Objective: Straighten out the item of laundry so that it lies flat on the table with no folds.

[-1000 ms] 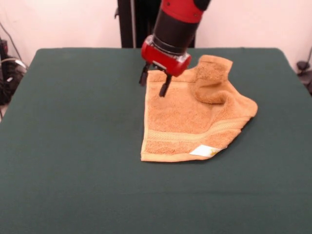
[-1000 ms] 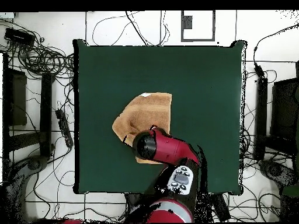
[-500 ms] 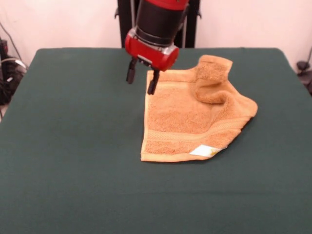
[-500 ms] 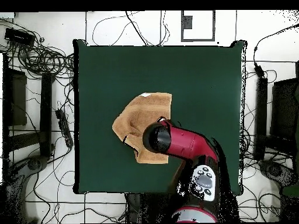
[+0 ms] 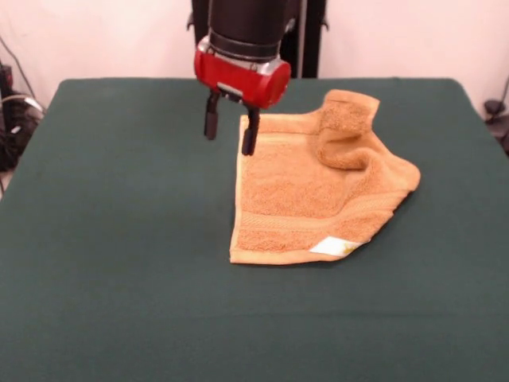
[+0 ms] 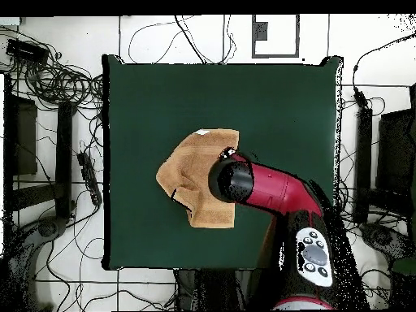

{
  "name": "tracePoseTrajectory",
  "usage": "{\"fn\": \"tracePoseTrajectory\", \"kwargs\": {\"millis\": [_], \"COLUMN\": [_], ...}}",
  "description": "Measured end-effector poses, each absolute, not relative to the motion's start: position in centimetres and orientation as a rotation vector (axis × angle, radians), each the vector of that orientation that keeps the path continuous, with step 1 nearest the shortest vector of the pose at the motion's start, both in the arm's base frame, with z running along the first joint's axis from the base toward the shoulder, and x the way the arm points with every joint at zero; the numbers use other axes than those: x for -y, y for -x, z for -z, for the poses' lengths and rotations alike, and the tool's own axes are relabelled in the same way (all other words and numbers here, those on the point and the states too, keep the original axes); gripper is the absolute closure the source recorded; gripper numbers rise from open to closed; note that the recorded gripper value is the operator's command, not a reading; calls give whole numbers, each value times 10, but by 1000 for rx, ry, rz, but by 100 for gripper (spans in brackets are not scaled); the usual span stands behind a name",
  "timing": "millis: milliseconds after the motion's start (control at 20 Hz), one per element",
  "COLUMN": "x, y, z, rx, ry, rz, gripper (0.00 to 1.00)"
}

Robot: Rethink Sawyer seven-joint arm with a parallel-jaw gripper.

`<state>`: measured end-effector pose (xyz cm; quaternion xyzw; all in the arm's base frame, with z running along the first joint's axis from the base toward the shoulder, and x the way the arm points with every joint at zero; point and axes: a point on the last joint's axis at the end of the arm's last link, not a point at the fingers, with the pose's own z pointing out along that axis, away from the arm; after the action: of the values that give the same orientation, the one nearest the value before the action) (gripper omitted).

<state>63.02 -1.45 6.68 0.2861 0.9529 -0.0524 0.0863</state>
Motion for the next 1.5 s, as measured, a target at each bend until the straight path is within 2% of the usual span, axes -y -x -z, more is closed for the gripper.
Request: {"fn": "tracePoseTrajectory", "kwargs": {"millis": [500,1100,1500], "x": [-20,-89,-84], "y": [-657,-666,-684], "z": [-34,42,53], "rx": [-2814,-2781,-2743], "ry": [-788,-606,-567], "rz": [38,17,56], "gripper": [0,0,0]}}
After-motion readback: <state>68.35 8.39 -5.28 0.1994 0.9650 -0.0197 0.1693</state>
